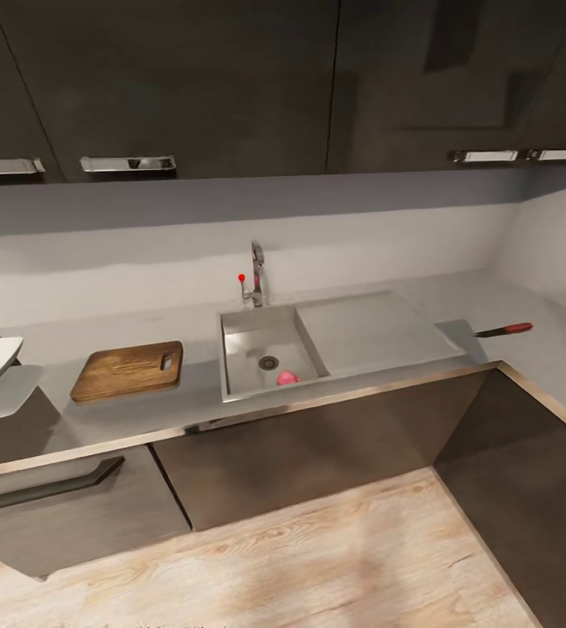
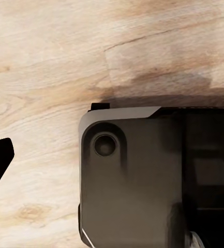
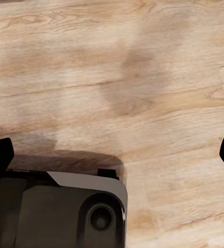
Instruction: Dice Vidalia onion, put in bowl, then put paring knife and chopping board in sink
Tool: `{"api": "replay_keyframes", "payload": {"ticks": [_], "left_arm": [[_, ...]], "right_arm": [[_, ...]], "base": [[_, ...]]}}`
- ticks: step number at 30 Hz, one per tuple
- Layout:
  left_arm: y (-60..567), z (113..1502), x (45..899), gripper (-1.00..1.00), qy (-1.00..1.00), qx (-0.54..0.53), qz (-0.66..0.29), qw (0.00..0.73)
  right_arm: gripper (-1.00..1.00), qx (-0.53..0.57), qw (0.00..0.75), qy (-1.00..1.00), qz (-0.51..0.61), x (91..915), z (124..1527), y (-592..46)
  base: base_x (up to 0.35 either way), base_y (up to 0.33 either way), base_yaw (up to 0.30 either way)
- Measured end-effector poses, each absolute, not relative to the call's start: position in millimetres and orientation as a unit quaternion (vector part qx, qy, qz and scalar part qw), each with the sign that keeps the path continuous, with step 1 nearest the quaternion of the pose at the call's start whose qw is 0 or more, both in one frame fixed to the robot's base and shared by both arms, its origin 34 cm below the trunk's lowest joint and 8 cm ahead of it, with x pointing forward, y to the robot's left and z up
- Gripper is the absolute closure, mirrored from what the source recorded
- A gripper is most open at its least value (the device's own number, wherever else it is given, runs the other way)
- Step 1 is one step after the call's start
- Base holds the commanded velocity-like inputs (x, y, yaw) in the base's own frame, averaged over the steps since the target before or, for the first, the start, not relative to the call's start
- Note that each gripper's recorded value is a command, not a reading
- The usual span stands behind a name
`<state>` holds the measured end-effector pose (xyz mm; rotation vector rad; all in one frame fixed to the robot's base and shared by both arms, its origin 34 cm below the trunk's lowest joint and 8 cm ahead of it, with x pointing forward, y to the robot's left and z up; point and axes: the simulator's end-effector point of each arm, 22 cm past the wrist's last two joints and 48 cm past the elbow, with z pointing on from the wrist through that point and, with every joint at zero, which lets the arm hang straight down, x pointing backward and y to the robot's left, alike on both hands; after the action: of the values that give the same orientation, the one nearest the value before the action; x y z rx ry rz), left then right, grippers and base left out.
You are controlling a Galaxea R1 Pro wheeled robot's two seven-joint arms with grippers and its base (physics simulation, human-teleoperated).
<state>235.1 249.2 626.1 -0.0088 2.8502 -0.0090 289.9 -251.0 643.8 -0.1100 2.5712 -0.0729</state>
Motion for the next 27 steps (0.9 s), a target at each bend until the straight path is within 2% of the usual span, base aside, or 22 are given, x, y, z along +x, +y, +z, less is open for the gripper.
{"api": "replay_keyframes", "payload": {"ticks": [5,27], "left_arm": [[249.0,626.0,234.7,-1.00,0.989,-0.003,-0.003,0.145],[248.5,625.9,234.4,-1.00,0.990,-0.003,-0.004,0.144]], "right_arm": [[-1.00,-0.041,0.280,0.959,-0.027,289.9,643.9,-251.0],[-1.00,-0.043,0.280,0.959,-0.026,289.6,643.8,-249.9]], "base": [[0.000,-0.188,0.239],[0.000,-0.278,0.250]]}}
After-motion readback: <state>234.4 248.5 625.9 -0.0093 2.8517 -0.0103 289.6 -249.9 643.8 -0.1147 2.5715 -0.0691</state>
